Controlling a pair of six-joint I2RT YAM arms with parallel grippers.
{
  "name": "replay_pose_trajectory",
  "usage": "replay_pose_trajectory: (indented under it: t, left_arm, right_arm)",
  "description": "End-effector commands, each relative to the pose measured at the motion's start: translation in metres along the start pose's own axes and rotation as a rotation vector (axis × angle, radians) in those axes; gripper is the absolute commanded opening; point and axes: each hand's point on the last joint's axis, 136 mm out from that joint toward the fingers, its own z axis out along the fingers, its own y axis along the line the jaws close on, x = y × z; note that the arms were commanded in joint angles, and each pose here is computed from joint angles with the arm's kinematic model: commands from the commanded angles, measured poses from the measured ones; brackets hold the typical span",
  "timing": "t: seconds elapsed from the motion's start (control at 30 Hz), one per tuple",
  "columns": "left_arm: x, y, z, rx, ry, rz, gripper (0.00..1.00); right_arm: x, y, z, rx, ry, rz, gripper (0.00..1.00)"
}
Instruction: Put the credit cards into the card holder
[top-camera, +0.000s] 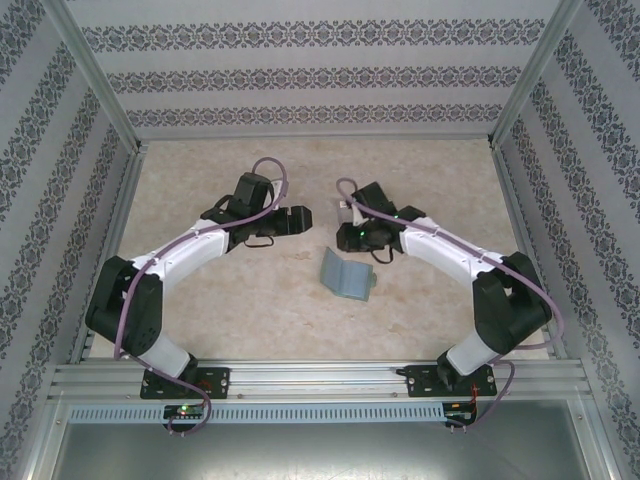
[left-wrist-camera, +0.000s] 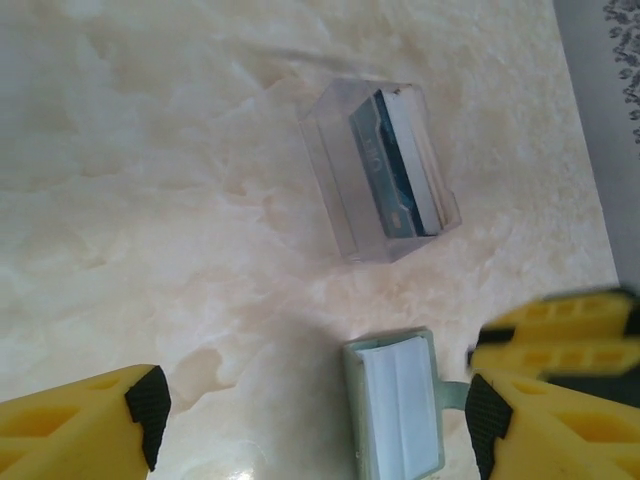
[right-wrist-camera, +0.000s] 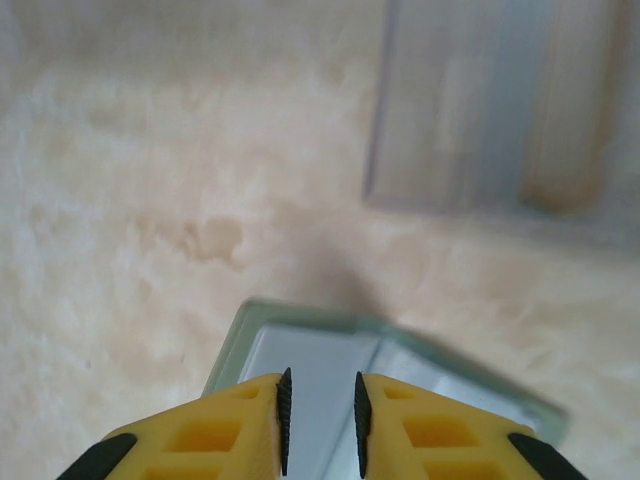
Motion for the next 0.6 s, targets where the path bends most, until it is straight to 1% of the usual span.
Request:
replay_pose_trajectory:
  t: [0.0, 0.03, 0.07, 0.17, 0.23, 0.3, 0.4, 0.5, 0.57]
  left_arm:
    - [-0.001, 0.033, -0.012, -0.101, -0.001, -0.120, 0.81]
    - [-0.004, 0.037, -0.015, -0.098, -0.023, -0.149, 0.92]
    - [-0.004, 0.041, -0.017, -0.099, -0.035, -0.169, 0.94]
    - [-0.009, 0.054, -0.029, -0.145, -0.059, -0.188, 0.94]
    - [-0.010, 0.060, -0.037, -0.190, -0.065, -0.178, 0.94]
    - [-0.008, 0.064, -0.041, -0.216, -0.068, -0.173, 0.94]
    - [-0.004, 0.066, -0.043, -0.227, -0.060, -0.187, 0.94]
    - [0.004, 0.067, -0.045, -0.214, -0.063, -0.208, 0.94]
    - [0.008, 0.068, -0.045, -0.205, -0.066, -0.209, 0.94]
  right_arm:
    - [0.034, 0.004, 0.021, 0.048, 0.087, 0.018, 0.26]
    - [0.040, 0.007, 0.026, 0.059, 0.099, 0.007, 0.26]
    - [0.044, 0.009, 0.030, 0.067, 0.108, -0.005, 0.27]
    - [0.052, 0.015, 0.042, 0.098, 0.121, -0.033, 0.27]
    - [0.053, 0.017, 0.049, 0.117, 0.117, -0.059, 0.27]
    - [0.056, 0.020, 0.059, 0.106, 0.122, -0.088, 0.27]
    - [0.064, 0.027, 0.072, 0.056, 0.157, -0.093, 0.27]
    - [0.064, 0.030, 0.072, 0.039, 0.156, -0.107, 0.27]
    - [0.062, 0.030, 0.068, 0.030, 0.142, -0.120, 0.29]
